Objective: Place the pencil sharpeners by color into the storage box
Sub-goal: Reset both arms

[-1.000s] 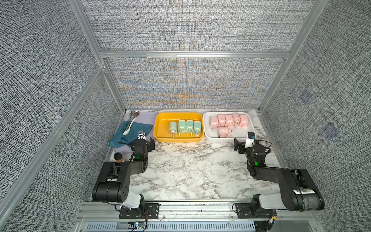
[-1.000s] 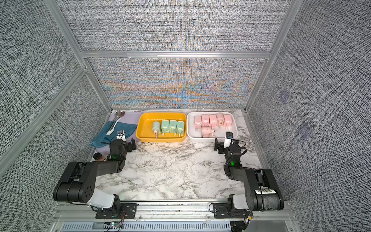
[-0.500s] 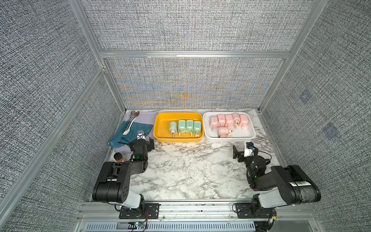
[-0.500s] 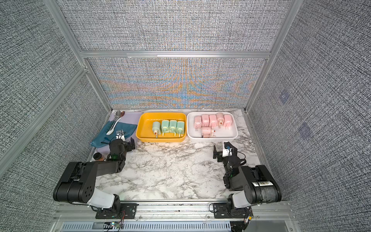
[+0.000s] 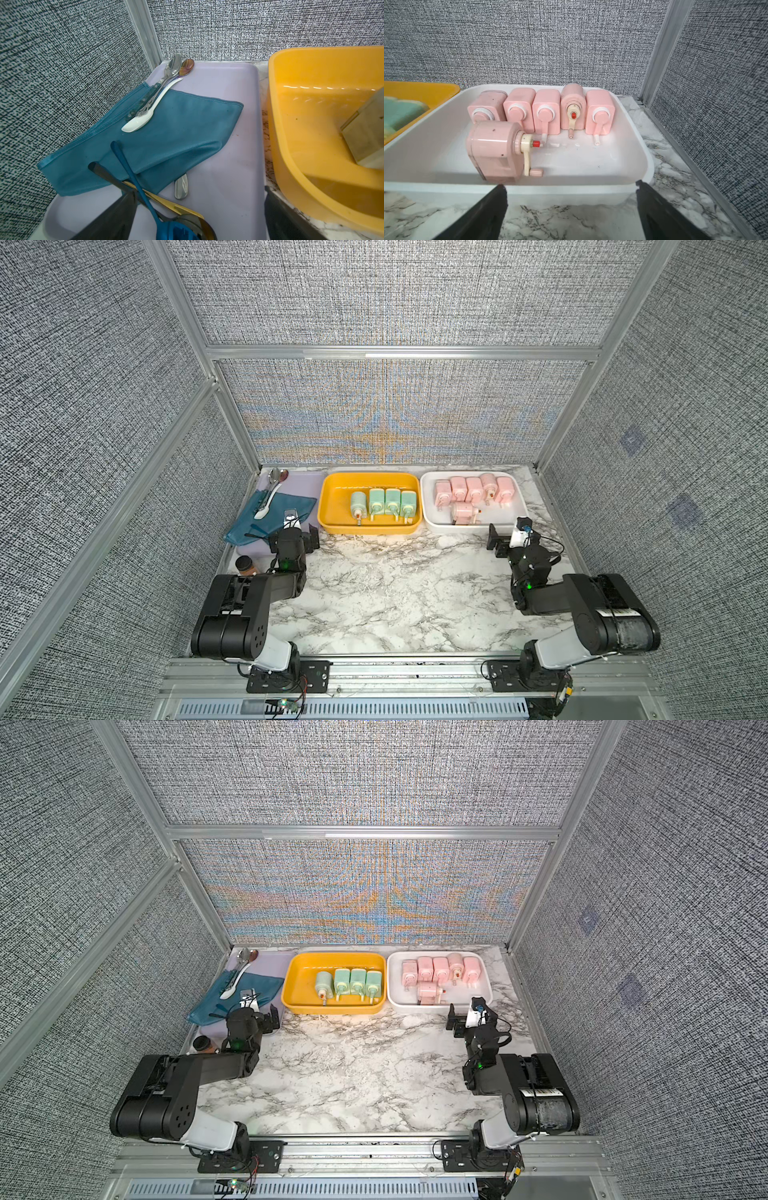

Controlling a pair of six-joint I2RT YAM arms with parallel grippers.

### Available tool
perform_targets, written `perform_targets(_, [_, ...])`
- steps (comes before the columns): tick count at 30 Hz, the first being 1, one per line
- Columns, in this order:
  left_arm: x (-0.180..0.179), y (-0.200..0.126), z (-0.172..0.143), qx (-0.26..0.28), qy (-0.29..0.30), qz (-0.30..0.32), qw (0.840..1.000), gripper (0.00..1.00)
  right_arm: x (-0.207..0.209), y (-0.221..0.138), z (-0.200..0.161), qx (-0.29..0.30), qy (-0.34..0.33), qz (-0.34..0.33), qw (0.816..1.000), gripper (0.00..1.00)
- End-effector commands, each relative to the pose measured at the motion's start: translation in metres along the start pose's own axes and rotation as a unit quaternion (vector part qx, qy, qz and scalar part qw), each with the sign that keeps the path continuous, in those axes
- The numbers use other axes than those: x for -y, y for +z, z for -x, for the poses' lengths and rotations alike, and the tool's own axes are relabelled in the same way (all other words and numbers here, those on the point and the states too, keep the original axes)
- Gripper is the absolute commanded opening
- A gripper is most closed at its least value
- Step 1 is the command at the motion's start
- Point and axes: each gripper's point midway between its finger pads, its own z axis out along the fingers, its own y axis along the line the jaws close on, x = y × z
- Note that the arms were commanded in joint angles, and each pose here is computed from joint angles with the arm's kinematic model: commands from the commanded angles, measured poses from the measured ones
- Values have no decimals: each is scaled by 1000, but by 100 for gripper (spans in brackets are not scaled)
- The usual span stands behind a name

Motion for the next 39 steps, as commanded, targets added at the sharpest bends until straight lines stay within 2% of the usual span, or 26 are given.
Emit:
perform_targets(1, [-1, -1, 7, 13, -8, 4, 1000, 99, 0, 1, -3, -7, 9, 3, 1000, 99])
perform_targets(3, [-1, 0, 7, 12, -8, 4, 1000, 99, -11, -1, -3, -6, 4, 49, 999, 99])
perform_targets(6, [-1, -1, 7, 13, -8, 4, 1000, 99, -18, -4, -2, 1, -4, 76, 997, 99])
perform_targets(33, [-2, -1, 7, 13, -8, 4, 1000, 99, -12, -2, -2, -3, 0, 49, 999, 99])
perform_targets(35, [-1, -1, 7, 13, -8, 4, 1000, 99, 2, 2, -3, -9, 17, 8, 1000, 99])
perform_targets(37, [-1, -1, 7, 13, -8, 4, 1000, 99, 28, -9, -1, 5, 38, -98, 994, 99])
perform_targets(38, [-2, -1, 7, 13, -8, 4, 1000, 99, 37, -16, 0, 15, 46, -130, 990, 99])
perform_targets(39, [-2, -1, 7, 13, -8, 5, 1000, 99, 28, -14, -1, 12, 33, -104, 994, 99])
